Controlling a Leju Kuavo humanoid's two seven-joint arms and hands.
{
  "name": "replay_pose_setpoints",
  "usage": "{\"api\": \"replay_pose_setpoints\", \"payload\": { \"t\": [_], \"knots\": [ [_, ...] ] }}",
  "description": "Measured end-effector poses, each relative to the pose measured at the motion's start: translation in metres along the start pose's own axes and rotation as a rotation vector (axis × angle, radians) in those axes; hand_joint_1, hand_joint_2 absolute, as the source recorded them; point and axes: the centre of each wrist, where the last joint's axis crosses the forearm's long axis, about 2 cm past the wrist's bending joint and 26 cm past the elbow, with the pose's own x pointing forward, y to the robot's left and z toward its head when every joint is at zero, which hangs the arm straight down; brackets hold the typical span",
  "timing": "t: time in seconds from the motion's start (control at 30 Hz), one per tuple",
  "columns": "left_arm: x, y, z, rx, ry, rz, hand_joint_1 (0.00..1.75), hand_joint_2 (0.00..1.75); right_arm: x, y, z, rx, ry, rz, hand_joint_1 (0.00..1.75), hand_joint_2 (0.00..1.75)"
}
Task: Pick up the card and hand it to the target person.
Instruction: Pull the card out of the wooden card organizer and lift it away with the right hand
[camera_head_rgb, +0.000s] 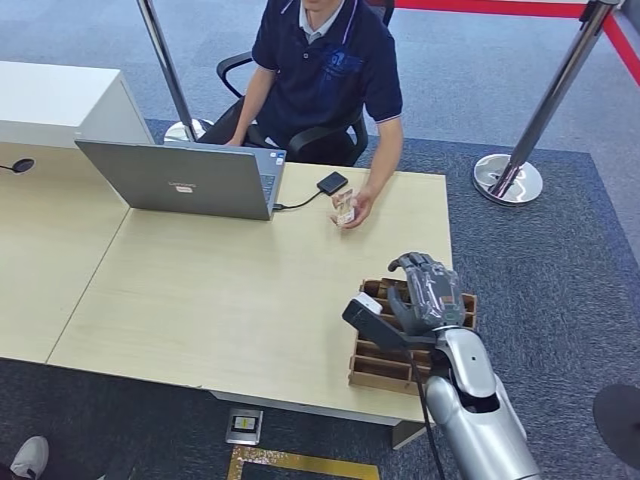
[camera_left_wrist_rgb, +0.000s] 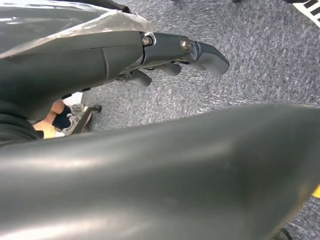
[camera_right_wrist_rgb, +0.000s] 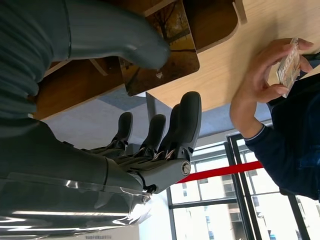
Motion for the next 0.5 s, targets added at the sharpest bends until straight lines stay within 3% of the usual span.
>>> {"api": "replay_pose_setpoints", "payload": {
  "t": [0.3,0.5],
  "knots": [
    [-0.0002,-0.0003,0.0001,0.0,0.001,0.001,0.0,0.0,-0.0022,0.0035,-0.0001,0.013,0.008,-0.003,0.93,1.75],
    [-0.0003,-0.0003,0.0001,0.002,0.001,0.001,0.0,0.0,-0.0023,0.0031,-0.0019,0.013,0.01,-0.004,1.13,1.75]
  ]
}}
